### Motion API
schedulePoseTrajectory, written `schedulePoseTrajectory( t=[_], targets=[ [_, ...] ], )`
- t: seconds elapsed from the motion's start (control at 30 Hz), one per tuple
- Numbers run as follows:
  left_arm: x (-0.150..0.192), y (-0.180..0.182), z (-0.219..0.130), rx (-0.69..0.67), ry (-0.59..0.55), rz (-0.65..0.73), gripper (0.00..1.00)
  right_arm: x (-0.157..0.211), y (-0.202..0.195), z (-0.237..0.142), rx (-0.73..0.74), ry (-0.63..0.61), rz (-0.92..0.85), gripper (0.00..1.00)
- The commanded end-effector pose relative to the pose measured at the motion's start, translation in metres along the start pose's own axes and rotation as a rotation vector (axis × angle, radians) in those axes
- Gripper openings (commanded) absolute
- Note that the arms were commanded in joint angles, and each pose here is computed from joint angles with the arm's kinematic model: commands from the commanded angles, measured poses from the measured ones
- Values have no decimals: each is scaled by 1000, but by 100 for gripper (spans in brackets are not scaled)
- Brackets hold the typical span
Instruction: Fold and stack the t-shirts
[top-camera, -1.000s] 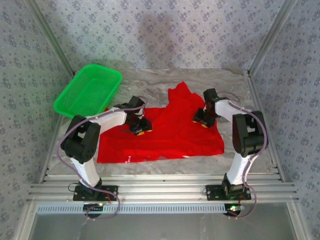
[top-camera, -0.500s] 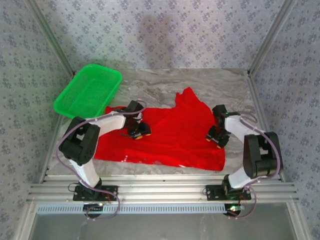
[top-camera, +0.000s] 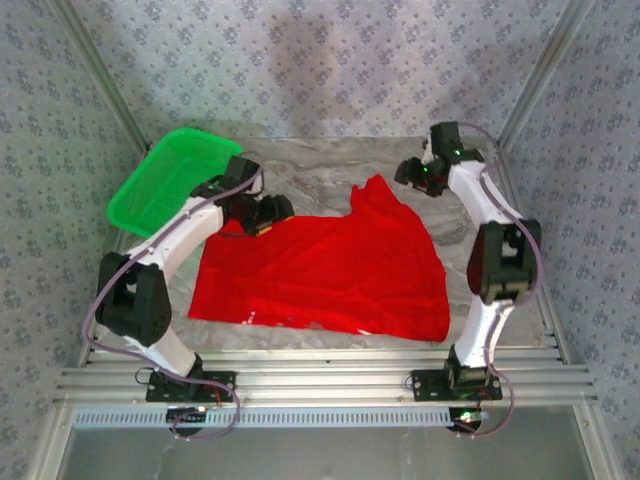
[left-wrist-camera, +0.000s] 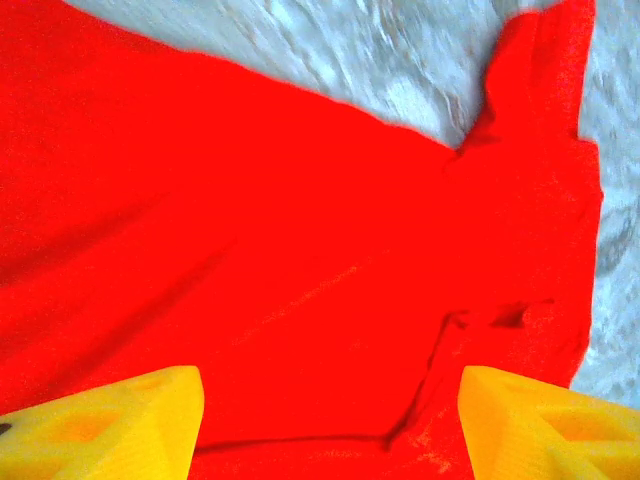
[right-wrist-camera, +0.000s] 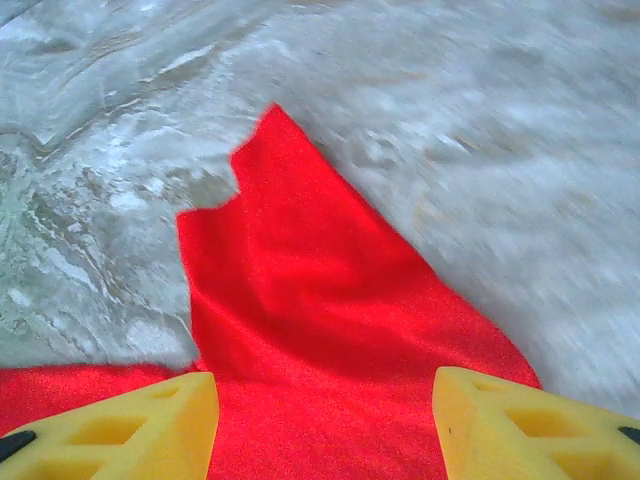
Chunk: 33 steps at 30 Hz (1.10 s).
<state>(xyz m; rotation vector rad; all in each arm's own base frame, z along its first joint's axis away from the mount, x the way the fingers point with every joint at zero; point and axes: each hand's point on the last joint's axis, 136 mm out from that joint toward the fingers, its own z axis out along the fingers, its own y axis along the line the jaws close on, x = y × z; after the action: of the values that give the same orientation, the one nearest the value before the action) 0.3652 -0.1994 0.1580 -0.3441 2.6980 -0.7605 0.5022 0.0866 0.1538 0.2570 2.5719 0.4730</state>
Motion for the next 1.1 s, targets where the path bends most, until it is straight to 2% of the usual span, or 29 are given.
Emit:
schedulePoseTrajectory(
  t=[0.0, 0.2, 0.43, 0.8, 1.07],
  targets=[
    [5, 32, -1, -77, 51, -32, 68, 4, 12, 33, -50, 115, -90, 60],
    [-13, 56, -15, -83, 14, -65, 68, -30, 10, 82, -72, 100, -101, 58],
    [-6, 65, -24, -78, 21, -80, 68, -56, 2, 116, -115, 53, -80, 57],
    [-9, 63, -57, -41, -33, -133, 68, -49, 8, 154, -214, 79, -13, 55],
    [-14, 64, -79, -26, -76, -156, 68, -41, 9, 165, -238, 103, 19, 52]
  ],
)
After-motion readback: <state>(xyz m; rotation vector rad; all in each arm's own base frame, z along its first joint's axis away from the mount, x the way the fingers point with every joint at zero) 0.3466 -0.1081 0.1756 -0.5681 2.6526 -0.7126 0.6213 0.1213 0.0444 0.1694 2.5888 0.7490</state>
